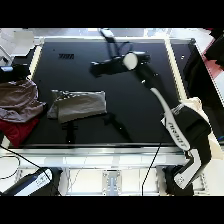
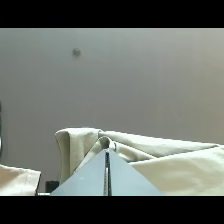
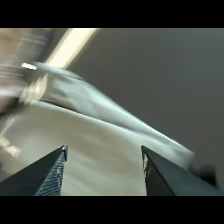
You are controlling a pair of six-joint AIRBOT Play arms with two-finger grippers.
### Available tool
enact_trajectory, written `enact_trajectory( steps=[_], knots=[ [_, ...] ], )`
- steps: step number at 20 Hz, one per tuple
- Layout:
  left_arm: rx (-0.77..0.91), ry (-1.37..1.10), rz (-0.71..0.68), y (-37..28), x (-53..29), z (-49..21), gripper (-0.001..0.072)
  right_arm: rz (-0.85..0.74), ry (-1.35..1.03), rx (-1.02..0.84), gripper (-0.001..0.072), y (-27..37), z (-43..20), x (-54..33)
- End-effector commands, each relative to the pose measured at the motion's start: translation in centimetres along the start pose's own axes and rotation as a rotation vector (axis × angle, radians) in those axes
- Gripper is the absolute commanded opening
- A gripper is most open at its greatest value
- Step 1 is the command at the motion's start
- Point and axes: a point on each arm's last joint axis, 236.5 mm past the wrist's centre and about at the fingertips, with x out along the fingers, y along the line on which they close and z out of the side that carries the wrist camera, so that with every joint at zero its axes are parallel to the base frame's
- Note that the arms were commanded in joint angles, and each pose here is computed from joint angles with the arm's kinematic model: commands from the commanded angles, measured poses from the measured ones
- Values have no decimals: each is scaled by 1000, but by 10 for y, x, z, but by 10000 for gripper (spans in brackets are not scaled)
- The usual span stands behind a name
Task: Fold the shirts.
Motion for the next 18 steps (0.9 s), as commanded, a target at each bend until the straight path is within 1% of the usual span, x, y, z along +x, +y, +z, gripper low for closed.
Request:
enact_trajectory(
  steps=[1, 3, 4, 6, 7, 8, 9, 10, 14, 18],
  knots=[
    [-5, 3, -7, -1, -1, -1, 13, -156, 148, 373, 557, -120, -44, -2],
    [-4, 3, -7, -1, -1, -1, 13, -49, 194, 567, 556, -135, -62, 18],
    [-4, 3, -6, -1, -1, -1, 13, 36, 220, 660, 556, -133, -67, 29],
    [-4, 3, -7, -1, -1, -1, 13, 203, 256, 750, 558, -121, -74, 49],
    [-4, 3, -7, -1, -1, -1, 13, 254, 274, 768, 562, -115, -80, 60],
    [-4, 3, -7, -2, 0, -1, 13, 267, 299, 787, 566, -112, -89, 71],
    [-4, 3, -7, -2, 0, -1, 13, 266, 329, 790, 637, -107, -101, 83],
    [-4, 3, -7, -2, 0, -1, 13, 267, 359, 787, 688, -100, -113, 93],
    [-4, 4, -7, -2, 0, -1, 13, 279, 452, 758, 683, -62, -149, 127],
    [-3, 12, -9, -2, 0, -3, 13, 304, 491, 723, 679, -23, -166, 142]
  ],
)
